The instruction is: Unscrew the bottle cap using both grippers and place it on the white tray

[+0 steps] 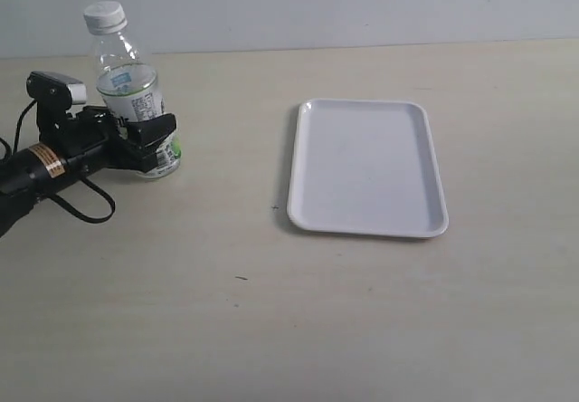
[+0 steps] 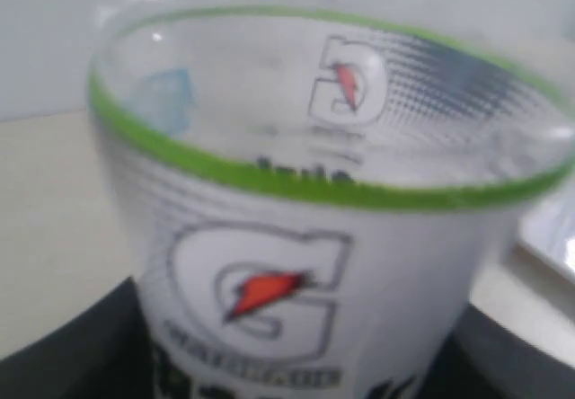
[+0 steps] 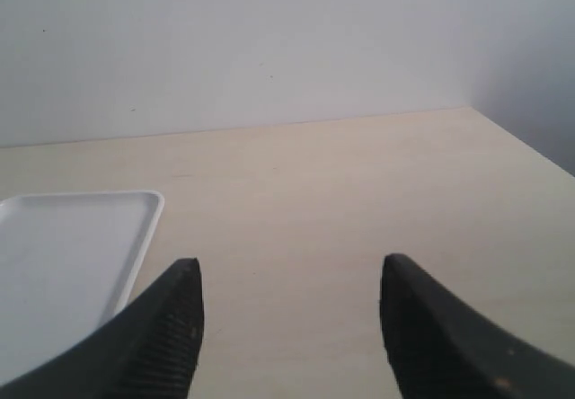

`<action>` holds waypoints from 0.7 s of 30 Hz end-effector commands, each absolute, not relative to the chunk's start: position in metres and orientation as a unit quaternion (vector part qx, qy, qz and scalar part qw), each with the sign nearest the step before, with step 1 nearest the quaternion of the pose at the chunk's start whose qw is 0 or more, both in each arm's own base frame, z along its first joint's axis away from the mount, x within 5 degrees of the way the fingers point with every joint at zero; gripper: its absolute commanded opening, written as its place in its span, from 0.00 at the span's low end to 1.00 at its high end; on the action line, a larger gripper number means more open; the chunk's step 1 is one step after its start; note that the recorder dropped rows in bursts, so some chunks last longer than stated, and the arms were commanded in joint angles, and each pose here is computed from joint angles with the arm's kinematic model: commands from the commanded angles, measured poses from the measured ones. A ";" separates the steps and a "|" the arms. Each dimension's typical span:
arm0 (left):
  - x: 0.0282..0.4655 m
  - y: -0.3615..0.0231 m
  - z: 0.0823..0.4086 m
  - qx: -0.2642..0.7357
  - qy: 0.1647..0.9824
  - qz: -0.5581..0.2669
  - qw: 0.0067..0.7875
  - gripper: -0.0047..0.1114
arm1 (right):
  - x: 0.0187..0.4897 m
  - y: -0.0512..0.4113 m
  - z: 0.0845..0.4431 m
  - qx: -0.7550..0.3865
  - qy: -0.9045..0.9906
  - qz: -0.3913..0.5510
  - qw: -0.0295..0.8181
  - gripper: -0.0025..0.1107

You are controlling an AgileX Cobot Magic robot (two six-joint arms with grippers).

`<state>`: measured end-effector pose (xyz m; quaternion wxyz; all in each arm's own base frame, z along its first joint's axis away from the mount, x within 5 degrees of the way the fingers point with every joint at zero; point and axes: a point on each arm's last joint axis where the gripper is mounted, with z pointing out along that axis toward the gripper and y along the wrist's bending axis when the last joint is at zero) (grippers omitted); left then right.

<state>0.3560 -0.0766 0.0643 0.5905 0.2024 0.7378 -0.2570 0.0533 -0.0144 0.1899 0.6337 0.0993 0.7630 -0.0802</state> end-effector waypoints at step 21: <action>0.331 -0.124 0.114 0.420 0.673 -0.284 0.539 0.04 | 0.053 -0.014 0.189 0.098 0.761 -0.080 0.637 0.52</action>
